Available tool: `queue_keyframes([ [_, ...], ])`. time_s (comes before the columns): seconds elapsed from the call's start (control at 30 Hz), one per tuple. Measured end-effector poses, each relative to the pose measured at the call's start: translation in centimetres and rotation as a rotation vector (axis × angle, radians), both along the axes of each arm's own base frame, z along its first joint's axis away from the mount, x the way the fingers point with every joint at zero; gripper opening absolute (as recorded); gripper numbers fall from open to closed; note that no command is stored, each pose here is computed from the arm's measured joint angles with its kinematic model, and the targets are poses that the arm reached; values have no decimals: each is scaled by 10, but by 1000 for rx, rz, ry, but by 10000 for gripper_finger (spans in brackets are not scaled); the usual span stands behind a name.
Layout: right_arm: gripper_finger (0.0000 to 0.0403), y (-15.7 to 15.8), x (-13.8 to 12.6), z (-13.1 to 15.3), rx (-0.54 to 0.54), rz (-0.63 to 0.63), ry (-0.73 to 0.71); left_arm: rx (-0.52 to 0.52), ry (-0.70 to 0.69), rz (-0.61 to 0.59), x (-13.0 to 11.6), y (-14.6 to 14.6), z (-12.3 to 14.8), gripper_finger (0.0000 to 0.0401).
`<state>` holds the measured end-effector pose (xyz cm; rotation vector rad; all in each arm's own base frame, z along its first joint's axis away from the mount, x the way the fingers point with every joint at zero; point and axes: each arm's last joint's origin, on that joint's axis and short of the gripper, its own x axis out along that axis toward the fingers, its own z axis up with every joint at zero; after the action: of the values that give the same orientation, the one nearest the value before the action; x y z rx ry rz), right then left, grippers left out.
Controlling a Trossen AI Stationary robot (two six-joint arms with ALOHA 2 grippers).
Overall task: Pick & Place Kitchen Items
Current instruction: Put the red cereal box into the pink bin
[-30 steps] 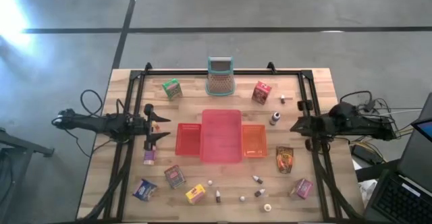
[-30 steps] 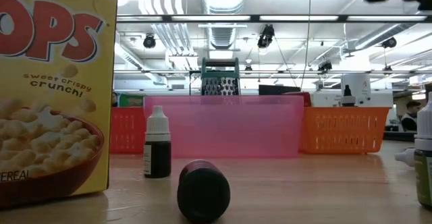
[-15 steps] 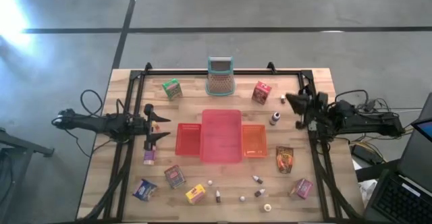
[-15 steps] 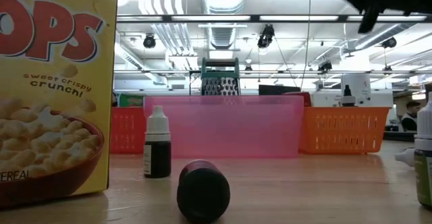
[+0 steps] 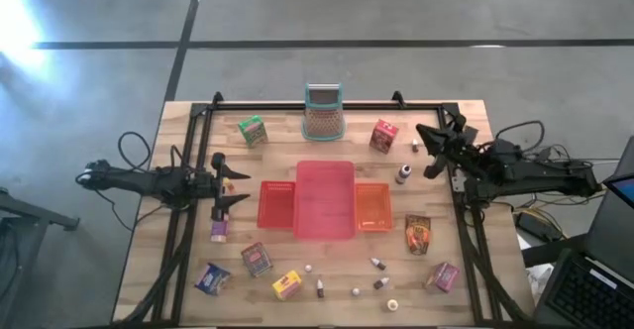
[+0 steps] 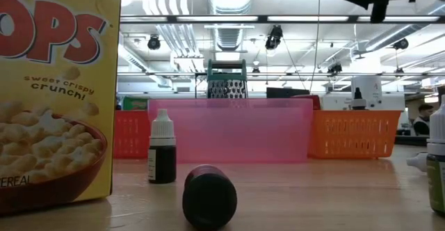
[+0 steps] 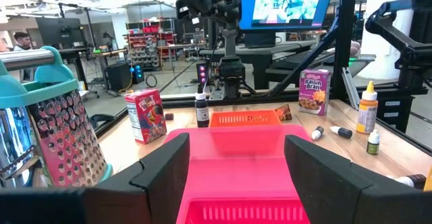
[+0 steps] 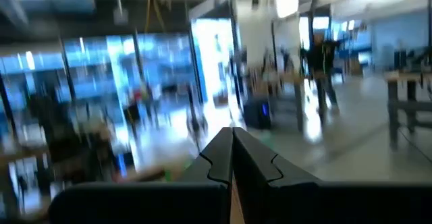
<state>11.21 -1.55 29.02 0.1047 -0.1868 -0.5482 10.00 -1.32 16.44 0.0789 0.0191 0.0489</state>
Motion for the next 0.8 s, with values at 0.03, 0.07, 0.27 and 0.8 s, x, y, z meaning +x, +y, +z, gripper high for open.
queue_keyframes([
  [0.03, 9, 0, 1, 6, 7, 1, 48, 0, 0, 0, 0, 0, 0, 248],
  [0.07, 9, 0, 3, 11, 14, 2, 98, 0, 0, 0, 0, 0, 0, 248],
  [0.27, 9, 0, 11, 37, 59, -18, 350, 0, 0, 0, 0, 0, 0, 248],
  [0.8, 130, -42, 42, 76, 288, -208, 768, -1, -1, 0, 0, 0, 0, 248],
])
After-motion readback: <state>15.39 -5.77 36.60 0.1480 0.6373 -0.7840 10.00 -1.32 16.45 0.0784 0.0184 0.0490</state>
